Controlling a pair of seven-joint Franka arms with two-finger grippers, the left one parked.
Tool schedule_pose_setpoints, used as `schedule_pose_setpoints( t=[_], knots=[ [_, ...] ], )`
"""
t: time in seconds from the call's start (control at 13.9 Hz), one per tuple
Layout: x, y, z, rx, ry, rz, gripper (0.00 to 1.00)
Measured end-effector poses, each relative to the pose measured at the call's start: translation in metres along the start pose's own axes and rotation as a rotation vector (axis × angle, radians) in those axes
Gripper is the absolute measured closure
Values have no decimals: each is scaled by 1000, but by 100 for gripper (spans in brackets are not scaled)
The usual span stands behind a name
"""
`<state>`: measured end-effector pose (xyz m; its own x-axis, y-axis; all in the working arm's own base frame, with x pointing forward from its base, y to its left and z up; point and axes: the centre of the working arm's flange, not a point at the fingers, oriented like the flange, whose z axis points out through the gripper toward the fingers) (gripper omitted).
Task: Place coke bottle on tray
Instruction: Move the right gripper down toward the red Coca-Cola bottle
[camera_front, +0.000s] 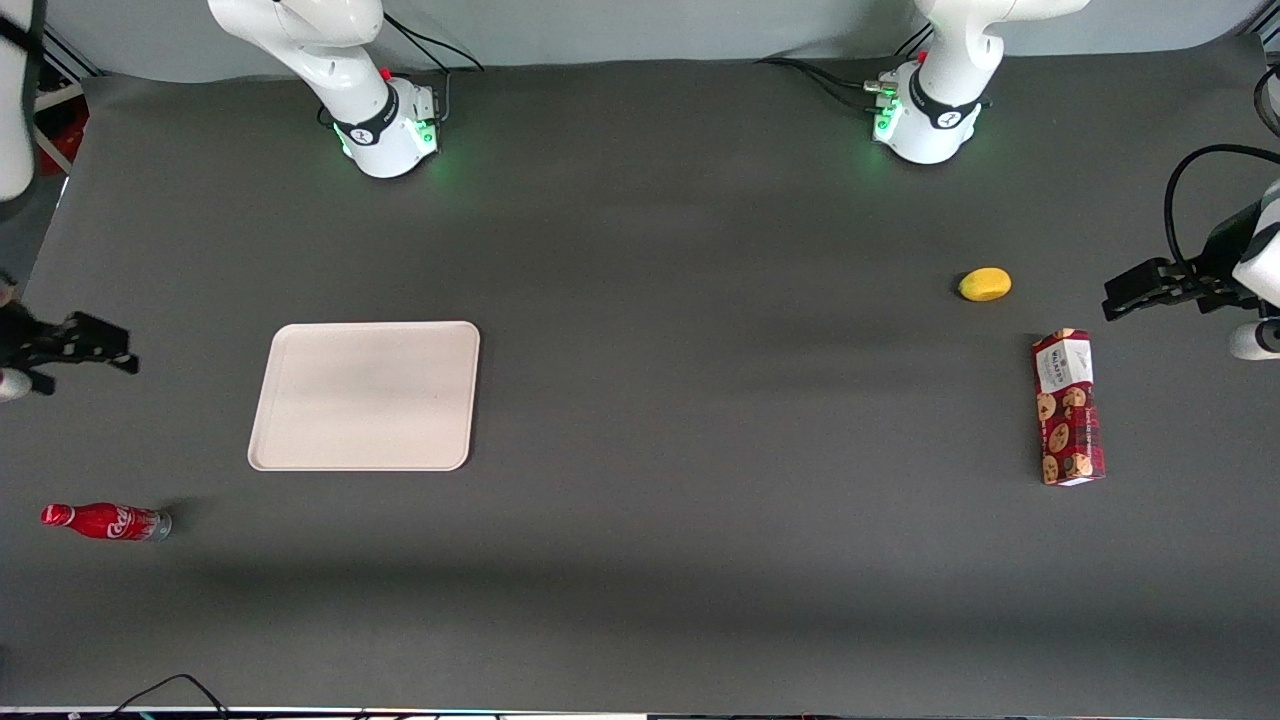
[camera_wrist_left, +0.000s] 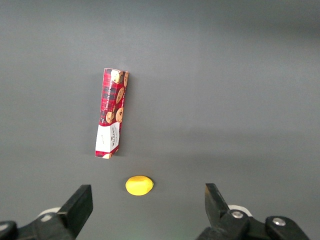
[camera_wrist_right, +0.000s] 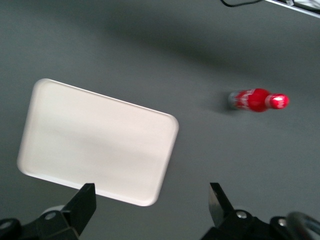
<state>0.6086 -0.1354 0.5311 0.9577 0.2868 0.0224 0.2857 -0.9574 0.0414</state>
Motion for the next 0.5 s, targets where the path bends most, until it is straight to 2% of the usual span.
schedule_pose_setpoints(
  t=[0.22, 0.5],
  knots=[
    [10, 50, 26, -23, -29, -116, 0],
    [21, 106, 79, -10, -54, -256, 0]
  ],
)
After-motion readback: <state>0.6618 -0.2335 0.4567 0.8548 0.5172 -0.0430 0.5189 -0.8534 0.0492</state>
